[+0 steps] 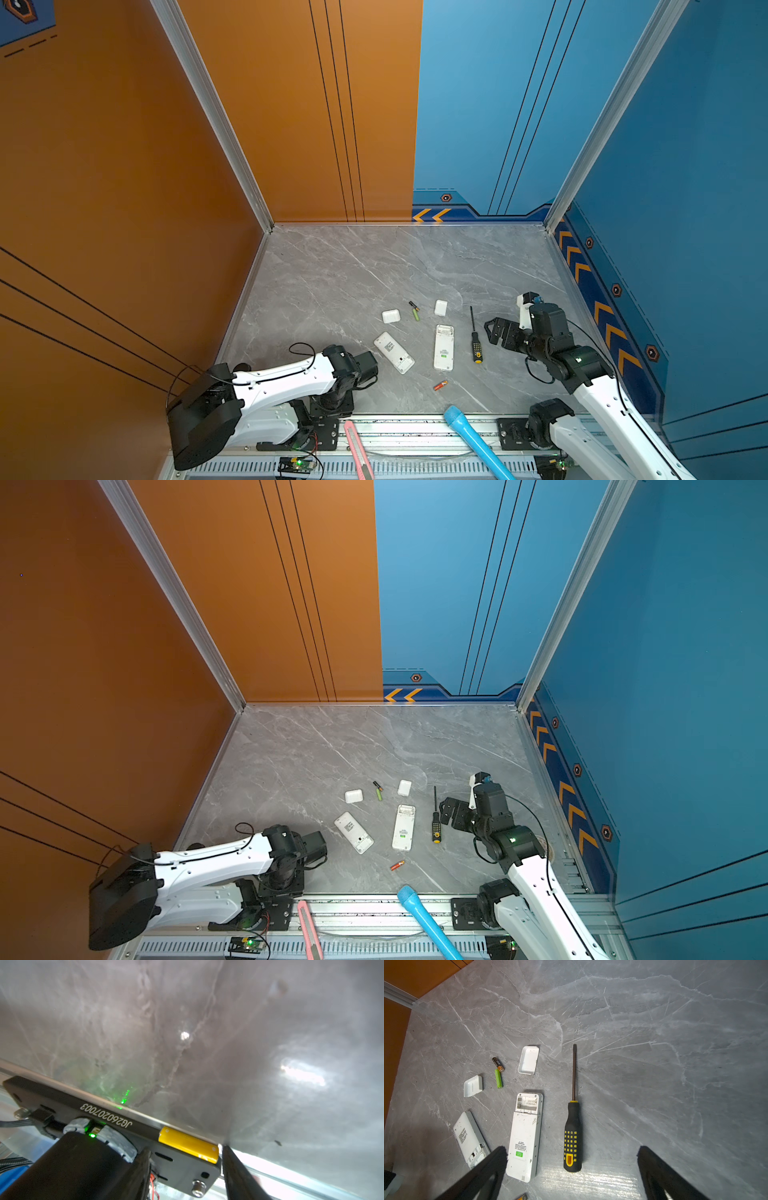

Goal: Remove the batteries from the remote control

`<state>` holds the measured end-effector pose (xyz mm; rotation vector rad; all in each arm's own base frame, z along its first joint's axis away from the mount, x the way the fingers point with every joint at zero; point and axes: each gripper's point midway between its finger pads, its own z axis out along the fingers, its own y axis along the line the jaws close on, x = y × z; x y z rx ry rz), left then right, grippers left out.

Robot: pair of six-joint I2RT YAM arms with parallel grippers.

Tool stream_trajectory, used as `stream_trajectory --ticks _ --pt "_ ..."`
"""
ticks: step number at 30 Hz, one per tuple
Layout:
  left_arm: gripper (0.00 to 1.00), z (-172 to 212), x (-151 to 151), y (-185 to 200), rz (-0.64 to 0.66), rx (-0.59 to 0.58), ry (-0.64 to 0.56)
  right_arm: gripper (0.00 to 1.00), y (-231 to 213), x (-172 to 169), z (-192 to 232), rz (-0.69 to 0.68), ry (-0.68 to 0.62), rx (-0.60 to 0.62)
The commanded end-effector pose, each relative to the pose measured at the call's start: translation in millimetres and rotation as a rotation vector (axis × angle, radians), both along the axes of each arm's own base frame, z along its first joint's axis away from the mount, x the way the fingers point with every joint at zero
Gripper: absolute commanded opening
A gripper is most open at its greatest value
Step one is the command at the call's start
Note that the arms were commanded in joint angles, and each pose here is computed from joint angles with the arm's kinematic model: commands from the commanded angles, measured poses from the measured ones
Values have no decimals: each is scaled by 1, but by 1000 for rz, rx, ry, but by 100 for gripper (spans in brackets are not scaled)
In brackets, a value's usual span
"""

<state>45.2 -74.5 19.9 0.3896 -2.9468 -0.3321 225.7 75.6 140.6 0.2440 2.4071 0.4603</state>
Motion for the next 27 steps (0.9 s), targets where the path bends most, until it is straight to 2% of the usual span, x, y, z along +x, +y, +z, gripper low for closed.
stream_trajectory --ticks 1,5,13,27 --pt "56 2 -25 44 34 159 88 100 -2 -5 -6 -7 16 2" --pt "55 2 -22 45 61 156 67 100 -1 -5 -3 -3 4 8" --pt "53 5 -27 50 74 201 102 100 0 -5 0 2 -9 18" --pt "57 5 -27 44 -25 226 160 100 -2 -4 -4 -3 -4 5"
